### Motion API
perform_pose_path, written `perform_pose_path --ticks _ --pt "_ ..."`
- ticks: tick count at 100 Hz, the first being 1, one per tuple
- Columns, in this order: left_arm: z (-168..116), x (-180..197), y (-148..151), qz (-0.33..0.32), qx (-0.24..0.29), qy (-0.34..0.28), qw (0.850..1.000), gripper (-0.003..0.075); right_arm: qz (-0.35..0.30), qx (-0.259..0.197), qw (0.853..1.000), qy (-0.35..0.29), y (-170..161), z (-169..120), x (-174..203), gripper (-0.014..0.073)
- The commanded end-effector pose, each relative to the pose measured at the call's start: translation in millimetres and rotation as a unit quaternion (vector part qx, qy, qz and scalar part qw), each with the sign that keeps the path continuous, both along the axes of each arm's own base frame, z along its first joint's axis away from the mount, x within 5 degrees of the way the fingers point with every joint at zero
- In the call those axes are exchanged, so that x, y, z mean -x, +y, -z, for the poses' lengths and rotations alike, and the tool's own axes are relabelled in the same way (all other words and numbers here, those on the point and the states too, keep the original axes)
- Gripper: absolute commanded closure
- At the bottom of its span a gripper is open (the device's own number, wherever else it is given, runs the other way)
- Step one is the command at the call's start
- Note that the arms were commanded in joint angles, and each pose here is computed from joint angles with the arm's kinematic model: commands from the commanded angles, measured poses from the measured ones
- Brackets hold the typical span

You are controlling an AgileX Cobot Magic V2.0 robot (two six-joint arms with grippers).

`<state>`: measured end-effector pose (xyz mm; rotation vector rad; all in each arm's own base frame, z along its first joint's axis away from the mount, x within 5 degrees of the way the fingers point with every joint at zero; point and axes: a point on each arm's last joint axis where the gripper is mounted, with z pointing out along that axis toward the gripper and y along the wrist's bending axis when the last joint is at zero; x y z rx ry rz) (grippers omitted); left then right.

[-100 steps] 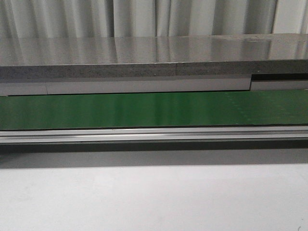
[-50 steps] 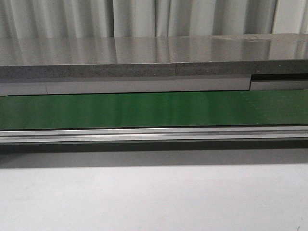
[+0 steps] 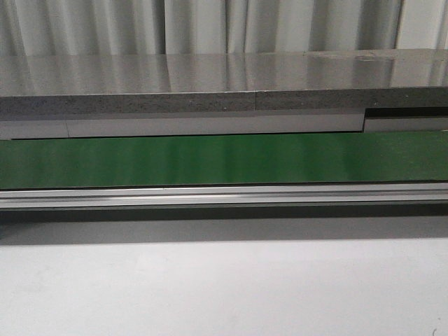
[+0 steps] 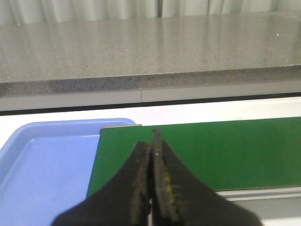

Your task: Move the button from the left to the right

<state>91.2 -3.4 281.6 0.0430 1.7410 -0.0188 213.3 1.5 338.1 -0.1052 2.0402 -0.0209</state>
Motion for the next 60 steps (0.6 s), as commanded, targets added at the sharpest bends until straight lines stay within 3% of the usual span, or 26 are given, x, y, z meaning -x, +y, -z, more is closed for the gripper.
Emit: perform_pose_path --ticks 1,30,40,60 --pt "-15 -1 -1 0.002 0.008 -0.050 0.999 0.0741 -0.004 -0.008 0.997 -0.072 4 -11 22 0.0105" --pt "-15 -1 -1 0.002 0.008 -0.049 0.999 0.0741 -0.012 -0.011 0.995 -0.103 5 9 83 0.0130" --pt "-15 -1 -1 0.002 0.008 -0.049 0.999 0.0741 -0.015 -0.011 0.994 -0.108 5 12 99 0.0234" --pt "-15 -1 -1 0.002 0.008 -0.049 0.999 0.0741 -0.019 -0.011 0.993 -0.115 5 10 115 0.0524"
